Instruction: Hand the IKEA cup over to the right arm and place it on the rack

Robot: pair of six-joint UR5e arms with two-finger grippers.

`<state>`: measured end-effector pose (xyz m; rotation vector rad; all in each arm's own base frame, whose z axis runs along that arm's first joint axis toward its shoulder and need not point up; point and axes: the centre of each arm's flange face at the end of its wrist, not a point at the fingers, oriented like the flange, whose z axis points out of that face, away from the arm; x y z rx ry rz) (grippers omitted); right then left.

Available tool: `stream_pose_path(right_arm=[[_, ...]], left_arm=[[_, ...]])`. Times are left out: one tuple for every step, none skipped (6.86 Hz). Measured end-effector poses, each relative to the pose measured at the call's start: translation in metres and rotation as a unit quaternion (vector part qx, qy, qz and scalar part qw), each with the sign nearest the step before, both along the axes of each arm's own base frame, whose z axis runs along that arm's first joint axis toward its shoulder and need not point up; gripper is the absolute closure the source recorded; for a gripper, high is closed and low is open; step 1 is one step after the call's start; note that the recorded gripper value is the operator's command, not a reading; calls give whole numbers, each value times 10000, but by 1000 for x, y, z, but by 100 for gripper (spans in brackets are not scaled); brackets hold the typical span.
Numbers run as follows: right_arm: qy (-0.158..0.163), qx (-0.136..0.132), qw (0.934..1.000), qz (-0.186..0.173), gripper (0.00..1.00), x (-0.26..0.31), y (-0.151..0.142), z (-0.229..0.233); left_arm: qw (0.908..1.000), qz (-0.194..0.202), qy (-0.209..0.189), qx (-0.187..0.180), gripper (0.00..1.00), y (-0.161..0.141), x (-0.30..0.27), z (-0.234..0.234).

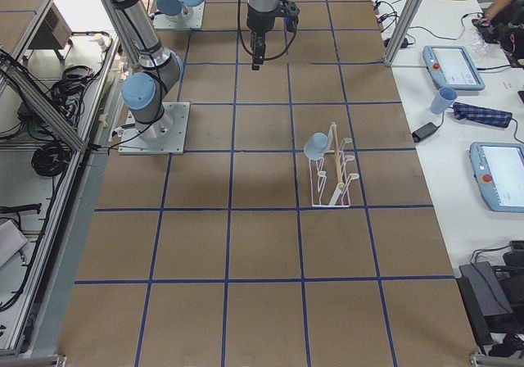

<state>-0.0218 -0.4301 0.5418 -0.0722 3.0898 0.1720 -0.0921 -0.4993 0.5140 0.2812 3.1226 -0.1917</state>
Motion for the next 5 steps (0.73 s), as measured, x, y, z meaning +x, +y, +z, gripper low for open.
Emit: stream_pose_path(right_arm=[[-27, -41, 10000, -72, 0, 22, -5, 0], [5, -113, 9999, -125, 0, 47, -14, 1], [60, -198, 9997, -124, 0, 80, -31, 2], [98, -240, 9997, -45, 0, 112, -51, 4], [108, -232, 9997, 62, 0, 141, -71, 2]], left_arm=[[10000, 0, 0, 0, 0, 0, 0, 0], [10000, 0, 0, 0, 0, 0, 0, 0], [10000, 0, 0, 4, 0, 0, 0, 0], [10000, 0, 1, 10, 0, 0, 0, -1], [10000, 0, 1, 12, 0, 0, 0, -1]])
